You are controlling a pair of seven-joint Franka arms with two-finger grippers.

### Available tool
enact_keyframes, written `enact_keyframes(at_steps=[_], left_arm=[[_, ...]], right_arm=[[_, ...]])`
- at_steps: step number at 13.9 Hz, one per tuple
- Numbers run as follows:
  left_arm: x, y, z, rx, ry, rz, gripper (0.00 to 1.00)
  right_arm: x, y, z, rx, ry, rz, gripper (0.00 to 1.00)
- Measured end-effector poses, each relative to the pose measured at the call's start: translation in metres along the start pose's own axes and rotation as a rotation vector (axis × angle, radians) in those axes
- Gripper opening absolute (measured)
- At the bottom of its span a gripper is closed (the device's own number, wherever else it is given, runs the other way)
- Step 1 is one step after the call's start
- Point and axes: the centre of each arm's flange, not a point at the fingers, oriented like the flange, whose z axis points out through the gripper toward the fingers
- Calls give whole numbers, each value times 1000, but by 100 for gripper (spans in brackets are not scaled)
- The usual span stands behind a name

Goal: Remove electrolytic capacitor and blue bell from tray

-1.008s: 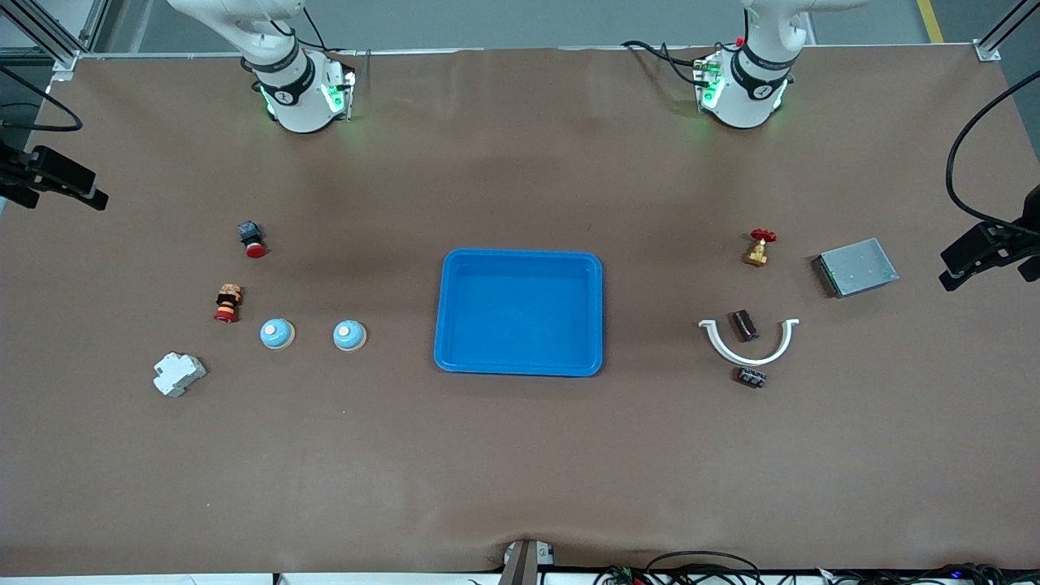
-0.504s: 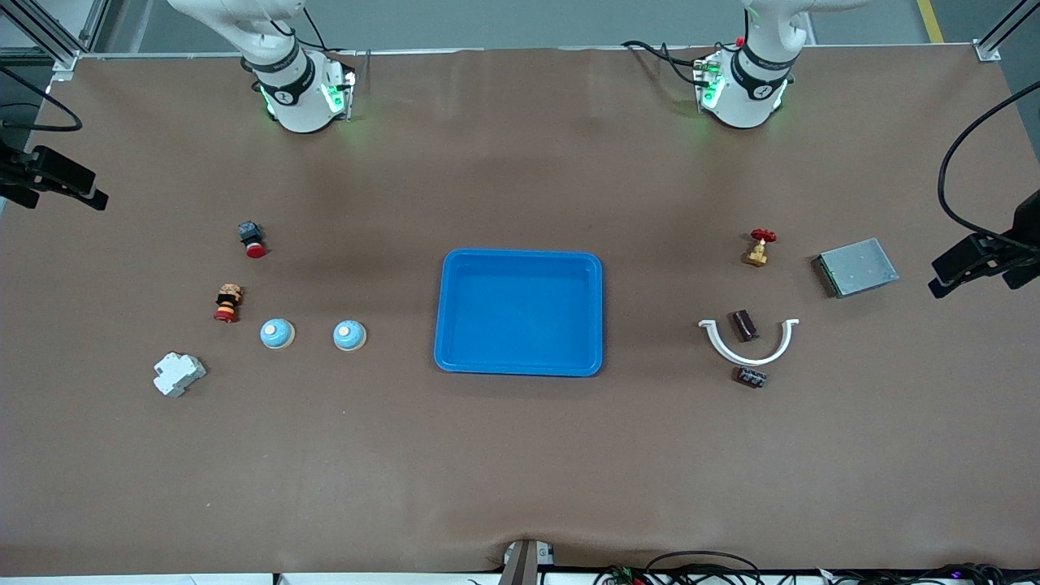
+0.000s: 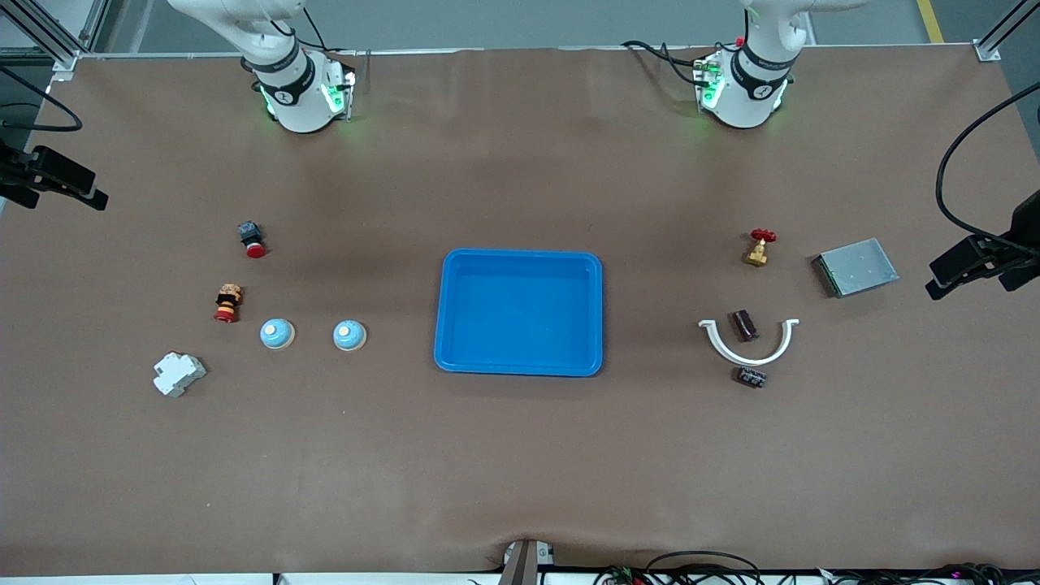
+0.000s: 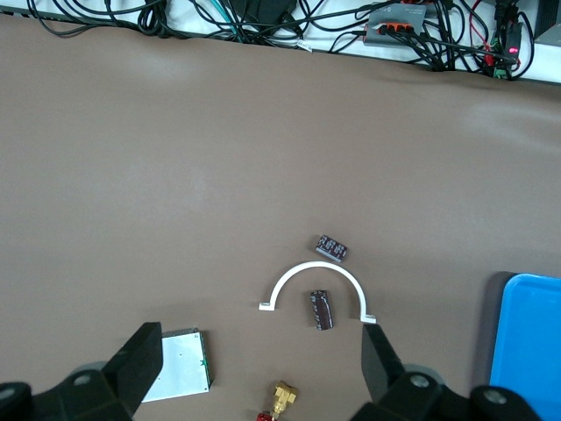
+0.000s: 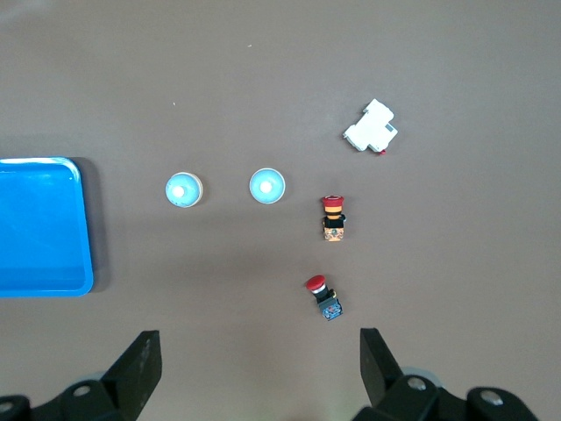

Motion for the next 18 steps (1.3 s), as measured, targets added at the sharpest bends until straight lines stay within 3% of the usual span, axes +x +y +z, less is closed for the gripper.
enact_keyframes(at_steps=[4,18], left_arm=[[0,0,-4,-2,7,0,100],[-7,5,-31,-28,47,3,100]], right_arm=[[6,0,4,0,25,1,100],[12,2,11,-3,21,3,100]])
